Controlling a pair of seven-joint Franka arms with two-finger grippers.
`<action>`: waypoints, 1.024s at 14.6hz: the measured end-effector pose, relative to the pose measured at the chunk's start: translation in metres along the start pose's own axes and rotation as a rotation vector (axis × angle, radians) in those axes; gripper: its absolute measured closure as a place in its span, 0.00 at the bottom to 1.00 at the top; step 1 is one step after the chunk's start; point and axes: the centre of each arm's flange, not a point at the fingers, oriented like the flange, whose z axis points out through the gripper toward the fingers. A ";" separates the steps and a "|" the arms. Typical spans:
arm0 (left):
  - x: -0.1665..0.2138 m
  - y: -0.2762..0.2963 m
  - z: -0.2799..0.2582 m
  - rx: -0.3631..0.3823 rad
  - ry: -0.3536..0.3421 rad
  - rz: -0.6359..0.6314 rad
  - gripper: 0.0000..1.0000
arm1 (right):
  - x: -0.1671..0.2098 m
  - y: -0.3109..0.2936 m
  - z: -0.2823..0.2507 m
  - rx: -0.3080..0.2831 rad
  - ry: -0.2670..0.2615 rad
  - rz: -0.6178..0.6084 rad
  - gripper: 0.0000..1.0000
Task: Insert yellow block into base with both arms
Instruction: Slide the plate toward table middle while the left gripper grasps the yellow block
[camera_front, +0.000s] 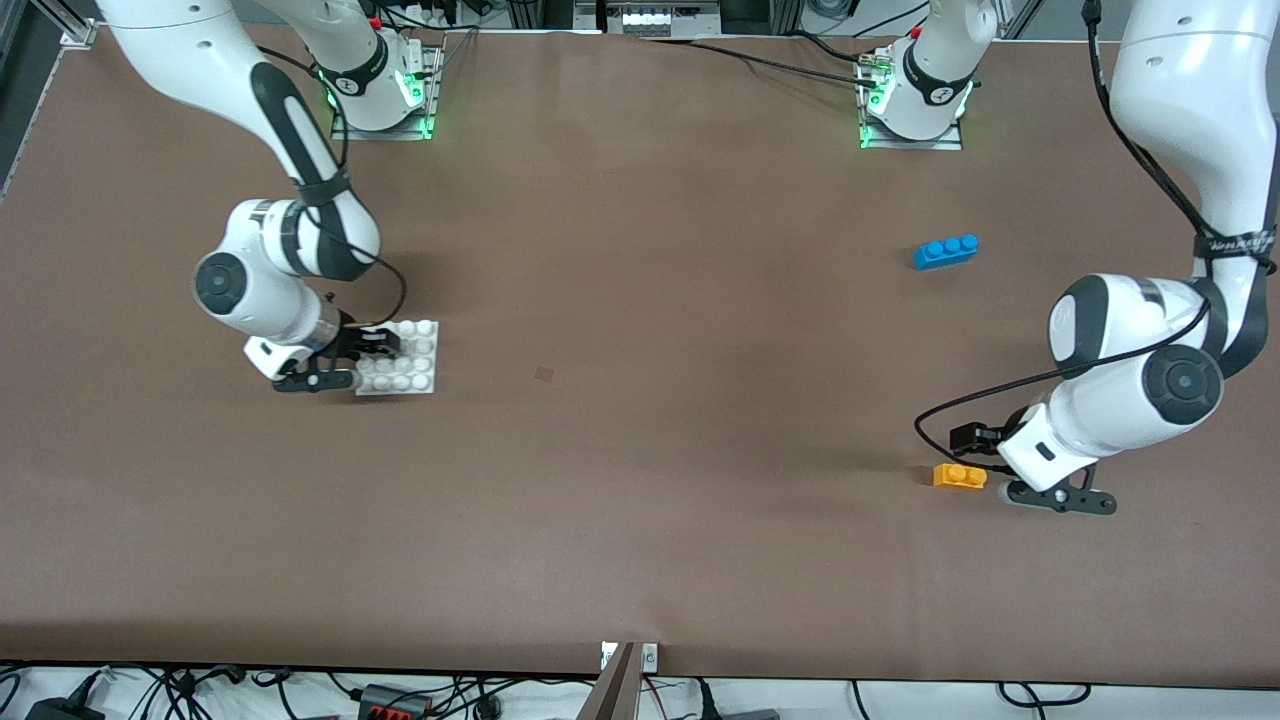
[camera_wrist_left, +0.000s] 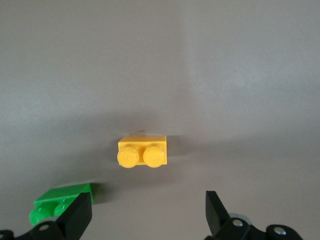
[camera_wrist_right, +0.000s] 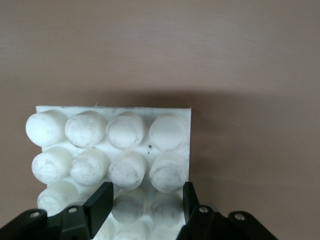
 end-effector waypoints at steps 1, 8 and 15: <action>0.001 -0.002 0.008 -0.001 0.004 0.003 0.00 | 0.004 -0.027 0.002 -0.004 0.004 -0.048 0.37; 0.002 -0.008 0.053 -0.013 -0.007 -0.064 0.00 | 0.030 -0.218 0.016 -0.001 0.077 -0.027 0.37; 0.004 -0.017 0.069 -0.013 0.018 -0.082 0.00 | 0.035 -0.337 0.030 0.109 0.103 -0.020 0.37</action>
